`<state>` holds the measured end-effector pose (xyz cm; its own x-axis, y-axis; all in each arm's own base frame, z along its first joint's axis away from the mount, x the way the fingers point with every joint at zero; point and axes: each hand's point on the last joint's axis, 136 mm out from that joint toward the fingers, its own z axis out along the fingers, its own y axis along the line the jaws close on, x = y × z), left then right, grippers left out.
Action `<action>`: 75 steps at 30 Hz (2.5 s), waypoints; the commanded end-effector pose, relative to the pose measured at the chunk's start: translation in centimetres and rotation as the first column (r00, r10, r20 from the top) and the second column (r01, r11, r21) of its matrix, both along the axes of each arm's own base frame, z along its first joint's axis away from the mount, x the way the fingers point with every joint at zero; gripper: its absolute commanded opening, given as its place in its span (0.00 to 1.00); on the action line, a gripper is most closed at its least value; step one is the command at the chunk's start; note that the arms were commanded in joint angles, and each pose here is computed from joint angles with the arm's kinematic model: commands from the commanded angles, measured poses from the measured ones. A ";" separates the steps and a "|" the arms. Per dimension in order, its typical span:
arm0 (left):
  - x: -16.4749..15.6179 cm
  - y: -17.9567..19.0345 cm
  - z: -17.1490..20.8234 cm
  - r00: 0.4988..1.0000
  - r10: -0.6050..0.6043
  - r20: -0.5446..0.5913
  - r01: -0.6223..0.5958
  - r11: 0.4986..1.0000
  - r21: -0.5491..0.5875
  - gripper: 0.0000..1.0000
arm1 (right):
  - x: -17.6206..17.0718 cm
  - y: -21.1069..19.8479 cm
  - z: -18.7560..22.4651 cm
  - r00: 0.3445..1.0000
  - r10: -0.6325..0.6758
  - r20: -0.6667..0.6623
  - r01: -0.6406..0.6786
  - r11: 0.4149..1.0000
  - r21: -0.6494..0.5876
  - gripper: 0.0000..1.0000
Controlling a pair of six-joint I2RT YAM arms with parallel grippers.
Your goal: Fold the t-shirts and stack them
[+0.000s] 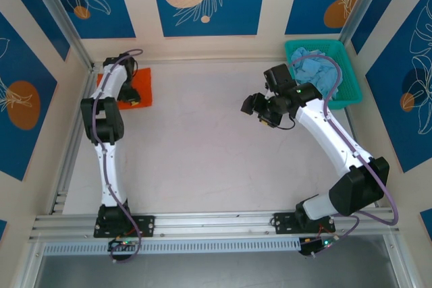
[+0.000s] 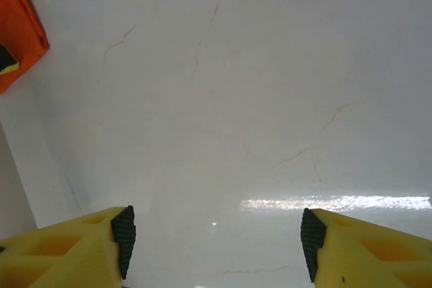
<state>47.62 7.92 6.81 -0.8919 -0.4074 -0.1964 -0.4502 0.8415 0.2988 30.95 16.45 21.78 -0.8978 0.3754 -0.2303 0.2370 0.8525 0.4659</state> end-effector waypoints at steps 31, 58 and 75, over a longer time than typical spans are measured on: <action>-11.8 -8.1 7.0 0.593 -0.476 0.650 0.330 0.880 0.343 1.00 | -0.3 -15.9 -12.0 0.823 0.083 0.562 0.139 0.930 -0.341 0.99; -7.4 -9.6 2.7 0.412 -0.540 0.733 0.491 0.810 0.320 1.00 | 7.1 -16.7 -10.2 0.629 0.072 0.774 0.185 0.953 -0.240 0.99; -8.1 -10.3 1.9 0.350 -0.546 0.761 0.524 0.787 0.324 1.00 | 8.7 -14.0 -12.4 0.658 0.212 0.722 0.114 0.921 -0.374 0.99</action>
<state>38.41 -1.90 7.17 -0.4248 0.1259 -0.8965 0.0203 0.9914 0.1296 39.47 2.81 9.39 -0.3736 0.0988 -0.9223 -0.1066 0.9831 0.1485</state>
